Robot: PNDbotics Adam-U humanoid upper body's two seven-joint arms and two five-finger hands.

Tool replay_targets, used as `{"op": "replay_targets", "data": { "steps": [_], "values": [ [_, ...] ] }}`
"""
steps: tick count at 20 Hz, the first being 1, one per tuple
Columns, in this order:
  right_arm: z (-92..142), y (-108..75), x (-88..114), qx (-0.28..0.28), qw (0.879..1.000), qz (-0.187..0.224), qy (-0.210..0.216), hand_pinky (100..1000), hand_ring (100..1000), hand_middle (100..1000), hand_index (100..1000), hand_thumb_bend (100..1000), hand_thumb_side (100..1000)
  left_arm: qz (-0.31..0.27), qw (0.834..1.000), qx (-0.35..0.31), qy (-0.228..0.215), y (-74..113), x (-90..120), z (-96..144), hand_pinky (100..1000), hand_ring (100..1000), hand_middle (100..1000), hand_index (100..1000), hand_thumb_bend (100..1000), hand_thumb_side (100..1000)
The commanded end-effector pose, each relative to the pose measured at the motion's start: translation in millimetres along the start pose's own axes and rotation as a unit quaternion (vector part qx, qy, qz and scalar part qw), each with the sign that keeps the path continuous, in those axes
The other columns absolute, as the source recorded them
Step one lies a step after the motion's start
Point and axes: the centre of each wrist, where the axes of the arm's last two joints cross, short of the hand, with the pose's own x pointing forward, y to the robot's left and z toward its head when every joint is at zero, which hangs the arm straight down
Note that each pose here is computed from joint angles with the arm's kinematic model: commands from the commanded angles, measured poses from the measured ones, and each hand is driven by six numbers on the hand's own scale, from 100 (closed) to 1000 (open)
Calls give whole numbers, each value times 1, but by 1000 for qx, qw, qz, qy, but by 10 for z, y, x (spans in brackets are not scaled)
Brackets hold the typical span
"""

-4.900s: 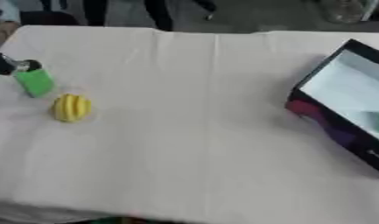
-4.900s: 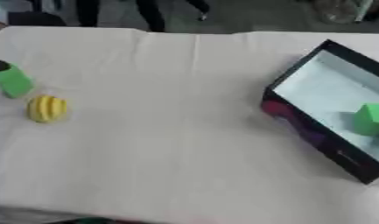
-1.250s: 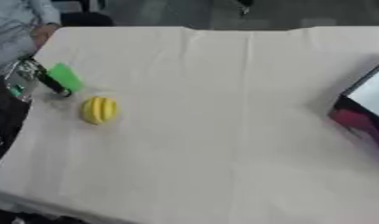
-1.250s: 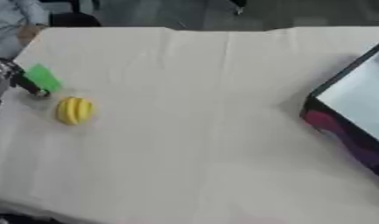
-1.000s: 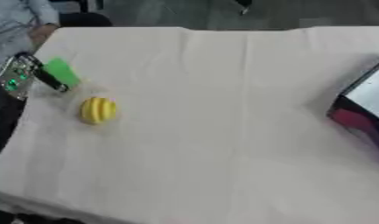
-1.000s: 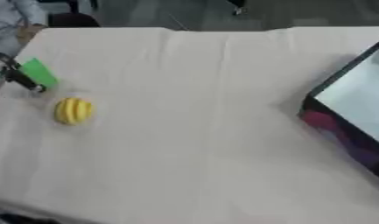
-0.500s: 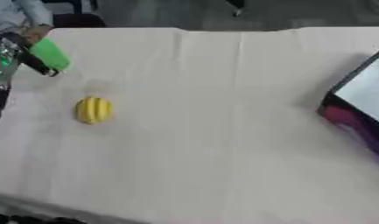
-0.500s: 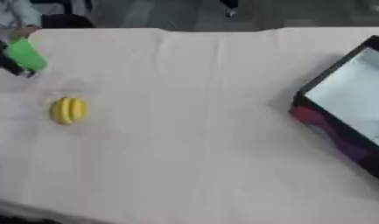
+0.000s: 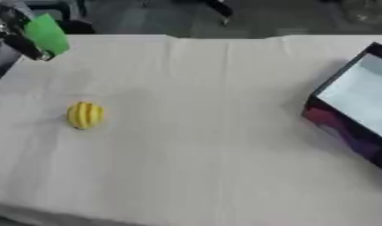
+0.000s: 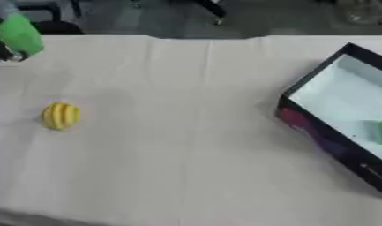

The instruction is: Pick up the objects with one hand, pass them to the other hand, and then place them into the box on the other side of the table.

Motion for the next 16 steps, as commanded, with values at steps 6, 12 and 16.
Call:
{"op": "replay_targets", "data": {
  "steps": [6, 12, 16],
  "values": [
    [-440, 338, 324, 115, 991, 26, -62, 1000, 1000, 1000, 1000, 100, 429, 23, 987, 46, -150, -140, 468, 235, 804, 759, 702, 629, 283, 100],
    [-755, 672, 405, 191, 976, 42, -101, 1000, 1000, 1000, 1000, 100, 376, 30, 980, 59, -187, -269, 711, 409, 798, 752, 693, 627, 267, 100],
    [-916, 897, 386, 232, 965, 46, -115, 1000, 1000, 1000, 1000, 100, 343, 38, 974, 73, -211, -343, 802, 471, 796, 750, 689, 627, 267, 100]
  ]
}}
